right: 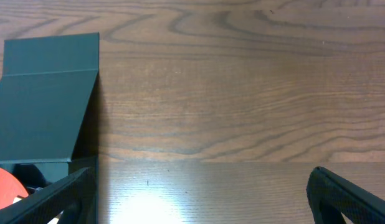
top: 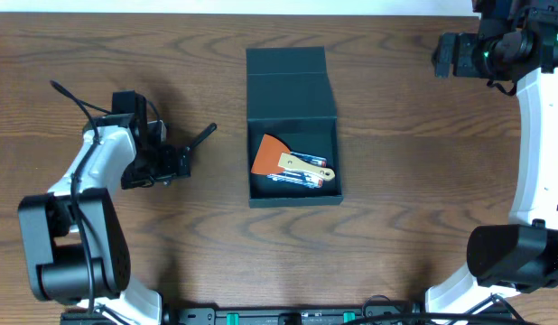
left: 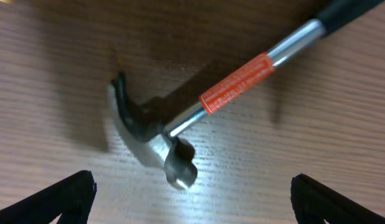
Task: Pack container
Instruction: 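Lower the left gripper onto the hammer handle and close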
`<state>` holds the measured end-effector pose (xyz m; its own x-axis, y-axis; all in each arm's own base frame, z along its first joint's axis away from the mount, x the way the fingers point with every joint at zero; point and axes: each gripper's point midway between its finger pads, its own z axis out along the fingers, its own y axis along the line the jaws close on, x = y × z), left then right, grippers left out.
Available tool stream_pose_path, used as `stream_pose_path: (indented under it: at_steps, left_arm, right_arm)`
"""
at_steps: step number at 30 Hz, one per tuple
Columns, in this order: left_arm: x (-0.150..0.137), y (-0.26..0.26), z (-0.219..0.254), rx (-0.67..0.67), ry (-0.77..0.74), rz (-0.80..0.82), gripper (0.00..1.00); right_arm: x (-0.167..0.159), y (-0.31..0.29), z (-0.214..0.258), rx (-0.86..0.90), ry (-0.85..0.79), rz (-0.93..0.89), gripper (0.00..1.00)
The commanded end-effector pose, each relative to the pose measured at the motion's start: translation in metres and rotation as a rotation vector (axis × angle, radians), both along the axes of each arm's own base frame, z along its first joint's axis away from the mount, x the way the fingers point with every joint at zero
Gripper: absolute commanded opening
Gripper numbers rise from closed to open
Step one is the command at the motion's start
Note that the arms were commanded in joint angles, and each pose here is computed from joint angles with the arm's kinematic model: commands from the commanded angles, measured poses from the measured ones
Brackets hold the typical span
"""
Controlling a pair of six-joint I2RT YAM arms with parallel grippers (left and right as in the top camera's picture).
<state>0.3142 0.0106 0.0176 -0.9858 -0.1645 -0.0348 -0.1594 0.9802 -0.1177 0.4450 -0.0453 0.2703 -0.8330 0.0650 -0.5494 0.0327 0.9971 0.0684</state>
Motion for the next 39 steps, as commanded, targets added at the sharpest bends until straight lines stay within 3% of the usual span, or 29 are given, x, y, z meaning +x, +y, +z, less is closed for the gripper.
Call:
stream_pose_path:
  at_steps: [1, 16, 35, 39]
  left_arm:
    - [-0.004, 0.000, -0.014, -0.008, 0.035, -0.010, 0.99]
    - [-0.010, 0.016, -0.037, 0.080, 0.103, 0.034, 0.99]
    - [-0.003, 0.017, -0.037, 0.085, 0.076, 0.053, 1.00]
    - [0.002, 0.017, -0.037, 0.085, 0.058, 0.061, 0.89]
  right_arm:
    - [-0.001, 0.000, -0.004, 0.006, 0.012, 0.003, 0.99]
    - [-0.002, 0.000, -0.005, 0.004, 0.018, 0.010, 0.99]
    - [-0.007, 0.001, -0.008, 0.008, 0.044, 0.010, 0.99]
    - [-0.008, 0.001, -0.009, 0.008, 0.046, 0.010, 0.99]
